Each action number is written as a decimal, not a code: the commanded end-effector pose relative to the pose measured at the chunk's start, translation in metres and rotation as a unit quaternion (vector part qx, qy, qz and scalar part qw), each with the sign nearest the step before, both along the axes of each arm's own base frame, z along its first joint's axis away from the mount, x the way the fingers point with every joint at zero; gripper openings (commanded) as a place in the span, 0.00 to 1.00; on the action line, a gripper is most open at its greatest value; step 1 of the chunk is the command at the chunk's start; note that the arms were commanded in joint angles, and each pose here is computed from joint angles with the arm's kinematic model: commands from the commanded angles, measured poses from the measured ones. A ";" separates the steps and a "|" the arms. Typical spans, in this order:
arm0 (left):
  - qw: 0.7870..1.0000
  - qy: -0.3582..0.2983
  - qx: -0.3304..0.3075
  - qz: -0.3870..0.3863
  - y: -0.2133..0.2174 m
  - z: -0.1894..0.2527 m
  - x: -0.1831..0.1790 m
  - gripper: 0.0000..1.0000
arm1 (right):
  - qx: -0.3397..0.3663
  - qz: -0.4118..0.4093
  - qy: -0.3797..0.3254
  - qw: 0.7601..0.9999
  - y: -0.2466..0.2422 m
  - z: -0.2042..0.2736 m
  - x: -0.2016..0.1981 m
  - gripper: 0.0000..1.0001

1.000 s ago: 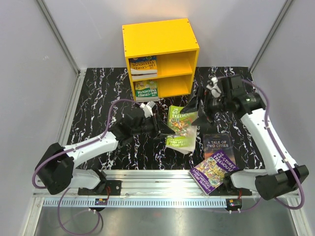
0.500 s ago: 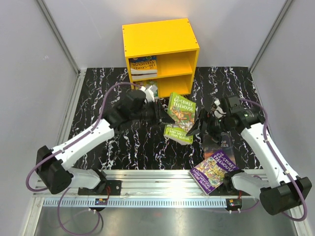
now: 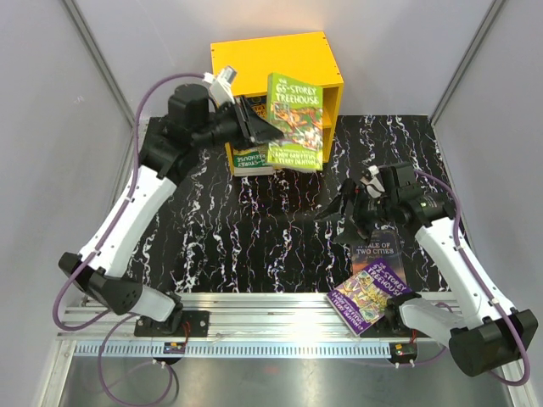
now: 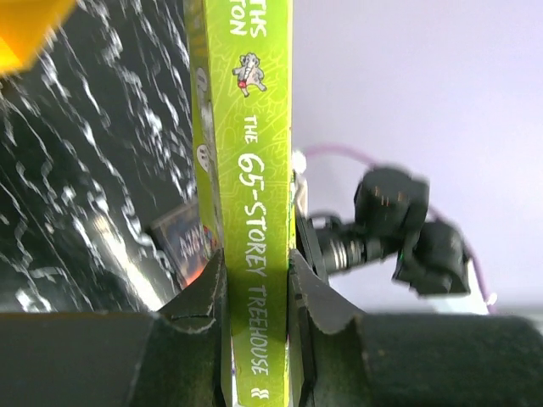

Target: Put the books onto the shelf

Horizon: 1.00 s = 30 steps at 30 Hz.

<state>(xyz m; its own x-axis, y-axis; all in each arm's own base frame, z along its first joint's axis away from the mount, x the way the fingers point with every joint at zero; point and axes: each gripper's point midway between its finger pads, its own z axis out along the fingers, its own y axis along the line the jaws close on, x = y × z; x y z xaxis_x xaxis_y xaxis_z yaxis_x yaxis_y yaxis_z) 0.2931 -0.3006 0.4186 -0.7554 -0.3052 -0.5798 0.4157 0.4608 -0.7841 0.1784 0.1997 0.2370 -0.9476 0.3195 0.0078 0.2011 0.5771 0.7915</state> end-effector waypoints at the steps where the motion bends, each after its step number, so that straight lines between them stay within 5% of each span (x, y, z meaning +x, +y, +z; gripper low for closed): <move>1: 0.993 -0.096 -0.075 -0.007 0.018 0.072 0.024 0.00 | 0.034 0.007 -0.027 0.999 0.010 0.021 0.008 1.00; 7: 0.978 -0.089 -0.181 0.045 0.068 0.095 0.122 0.00 | 0.033 0.006 -0.006 0.999 0.006 0.002 -0.005 1.00; 9: 0.981 -0.057 -0.172 0.067 0.079 0.071 0.167 0.00 | 0.035 0.004 0.001 0.999 0.005 -0.004 -0.011 1.00; 14: 0.983 -0.065 -0.153 0.077 0.097 0.088 0.209 0.00 | 0.035 0.002 0.006 0.999 0.004 -0.010 -0.015 1.00; 22: 0.983 -0.017 -0.159 0.095 0.143 0.050 0.238 0.09 | 0.021 0.007 0.009 1.000 0.003 -0.016 -0.012 1.00; 26: 0.987 0.014 -0.146 0.070 0.149 0.025 0.243 0.32 | 0.017 0.010 0.018 1.000 0.004 -0.021 -0.008 1.00; 30: 0.989 0.035 -0.127 0.068 0.151 0.003 0.245 0.41 | 0.018 0.013 0.022 1.000 0.007 -0.024 -0.002 1.00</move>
